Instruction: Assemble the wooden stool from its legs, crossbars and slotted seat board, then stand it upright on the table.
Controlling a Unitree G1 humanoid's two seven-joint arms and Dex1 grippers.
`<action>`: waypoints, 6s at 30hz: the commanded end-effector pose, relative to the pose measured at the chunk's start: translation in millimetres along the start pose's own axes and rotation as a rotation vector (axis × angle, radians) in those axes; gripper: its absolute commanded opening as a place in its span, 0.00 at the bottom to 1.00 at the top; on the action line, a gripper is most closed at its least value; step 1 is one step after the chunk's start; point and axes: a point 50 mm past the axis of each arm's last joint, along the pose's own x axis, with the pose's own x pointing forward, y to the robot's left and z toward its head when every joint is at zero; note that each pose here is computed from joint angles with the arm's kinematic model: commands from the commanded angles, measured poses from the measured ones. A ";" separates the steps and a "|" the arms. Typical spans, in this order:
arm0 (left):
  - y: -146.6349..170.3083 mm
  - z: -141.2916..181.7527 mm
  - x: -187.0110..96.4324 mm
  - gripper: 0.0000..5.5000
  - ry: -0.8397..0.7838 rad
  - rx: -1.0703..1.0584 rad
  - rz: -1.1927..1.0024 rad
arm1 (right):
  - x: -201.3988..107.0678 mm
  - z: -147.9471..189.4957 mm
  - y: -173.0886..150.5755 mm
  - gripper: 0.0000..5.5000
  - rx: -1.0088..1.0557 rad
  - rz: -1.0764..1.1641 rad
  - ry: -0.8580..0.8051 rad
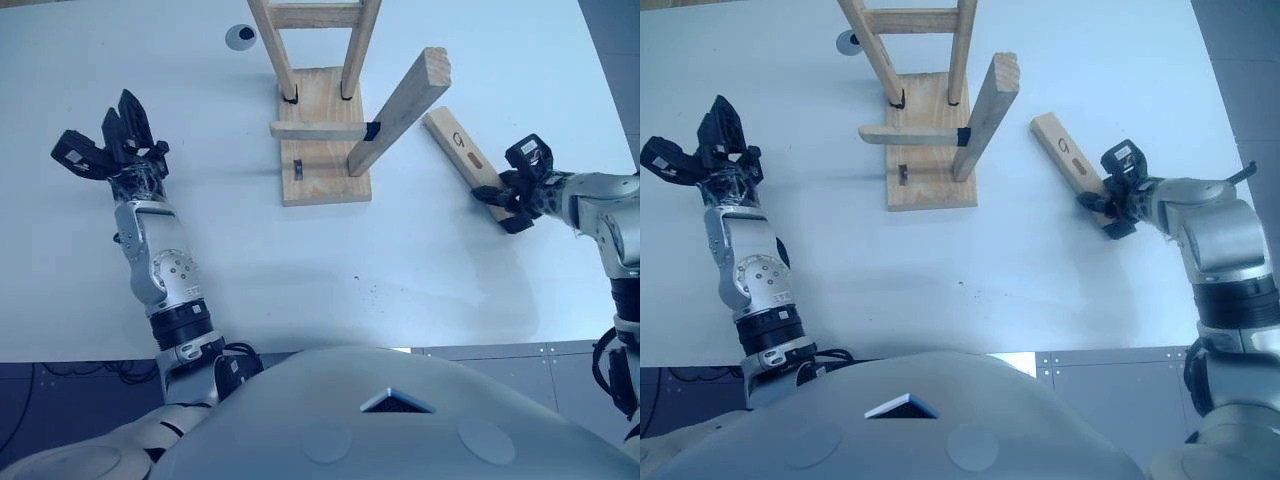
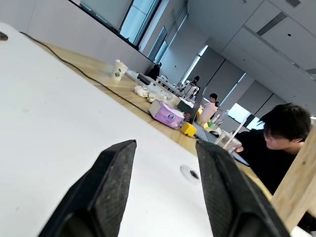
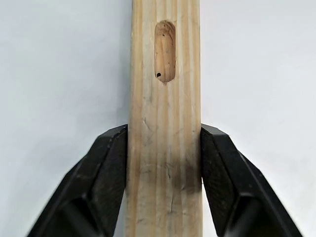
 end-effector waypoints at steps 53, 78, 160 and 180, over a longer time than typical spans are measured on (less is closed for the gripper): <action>-132.9 164.2 46.9 0.37 -0.099 -0.340 -1.211 | -94.0 197.8 57.7 0.69 -0.522 1.072 -0.673; -41.5 30.1 27.9 0.37 0.194 -0.261 -0.998 | -52.5 173.8 45.8 0.41 -0.570 1.023 -0.392; -41.7 94.6 -0.7 0.60 0.188 0.108 -0.910 | -123.2 193.0 6.5 0.56 0.222 1.164 -1.147; -19.5 -73.7 -3.3 0.19 0.819 0.524 -0.522 | 32.1 131.5 189.1 0.01 -0.543 0.556 -0.373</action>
